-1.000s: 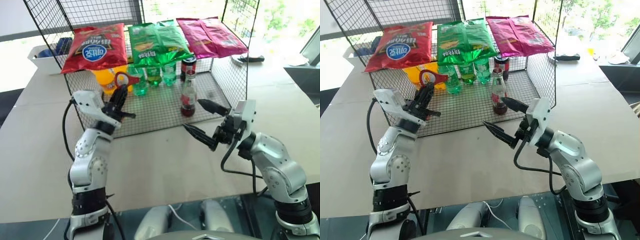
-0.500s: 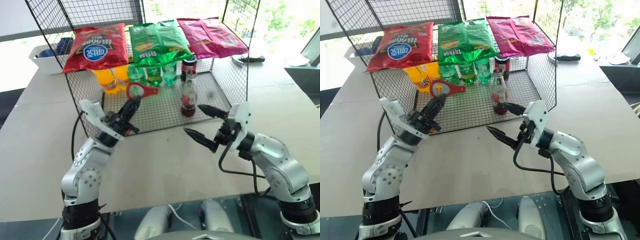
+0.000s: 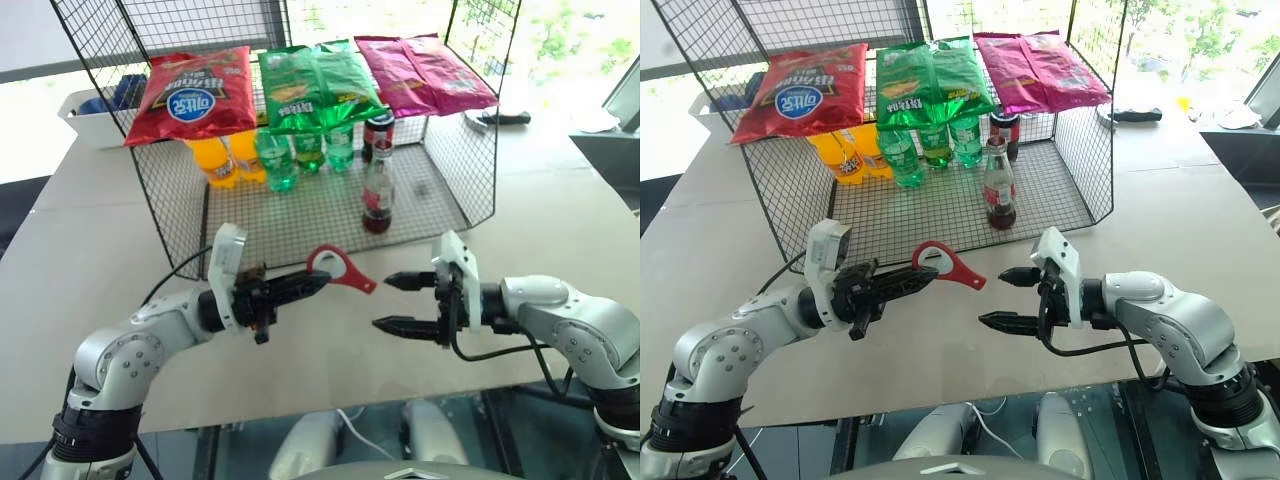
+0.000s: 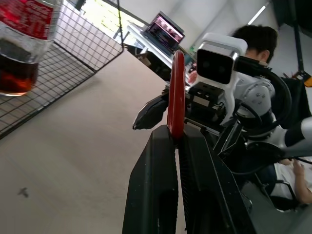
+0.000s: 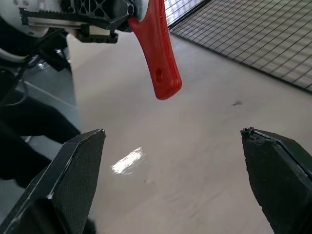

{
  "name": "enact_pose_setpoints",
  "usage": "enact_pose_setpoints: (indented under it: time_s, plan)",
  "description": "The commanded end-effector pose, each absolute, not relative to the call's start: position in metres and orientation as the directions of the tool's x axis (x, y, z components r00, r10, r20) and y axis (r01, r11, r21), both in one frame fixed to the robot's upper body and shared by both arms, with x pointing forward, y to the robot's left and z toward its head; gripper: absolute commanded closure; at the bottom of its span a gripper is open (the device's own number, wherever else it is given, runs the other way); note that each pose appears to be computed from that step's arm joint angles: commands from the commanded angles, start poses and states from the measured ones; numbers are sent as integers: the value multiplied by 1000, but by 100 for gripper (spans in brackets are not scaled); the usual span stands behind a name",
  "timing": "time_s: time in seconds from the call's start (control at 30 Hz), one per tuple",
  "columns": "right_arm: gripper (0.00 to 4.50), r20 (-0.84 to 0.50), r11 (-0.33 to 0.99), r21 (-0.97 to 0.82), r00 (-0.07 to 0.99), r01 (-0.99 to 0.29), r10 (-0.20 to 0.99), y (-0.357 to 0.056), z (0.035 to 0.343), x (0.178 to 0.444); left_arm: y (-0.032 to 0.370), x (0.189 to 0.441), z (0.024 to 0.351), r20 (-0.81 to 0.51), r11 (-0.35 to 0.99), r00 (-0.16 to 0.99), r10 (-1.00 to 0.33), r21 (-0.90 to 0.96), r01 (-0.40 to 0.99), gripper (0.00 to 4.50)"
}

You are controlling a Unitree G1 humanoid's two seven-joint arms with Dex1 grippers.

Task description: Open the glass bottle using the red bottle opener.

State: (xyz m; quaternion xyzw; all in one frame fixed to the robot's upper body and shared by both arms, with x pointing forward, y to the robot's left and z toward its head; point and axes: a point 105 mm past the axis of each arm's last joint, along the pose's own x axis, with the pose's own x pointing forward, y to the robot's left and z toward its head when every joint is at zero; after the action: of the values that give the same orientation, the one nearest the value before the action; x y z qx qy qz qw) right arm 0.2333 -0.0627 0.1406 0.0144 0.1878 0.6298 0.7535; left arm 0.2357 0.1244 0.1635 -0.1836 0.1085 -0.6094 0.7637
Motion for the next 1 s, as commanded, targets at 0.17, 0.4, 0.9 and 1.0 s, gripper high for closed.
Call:
enact_pose_setpoints:
  time_s: [0.17,0.4,0.9,1.0]
  plan:
    - [0,-211,62,302,-3,-951,978,-44,161,220,115,237,166,57,124,160,-986,-401,908,447]
    - [270,-204,24,317,-43,-948,978,-40,166,217,111,238,161,43,125,154,-987,-393,911,450]
    - [450,-241,99,295,26,-950,970,-47,159,230,113,266,176,110,259,299,-948,-281,924,378]
    - [450,-263,197,223,136,-955,955,-57,153,245,115,271,180,138,292,334,-932,-256,921,250]
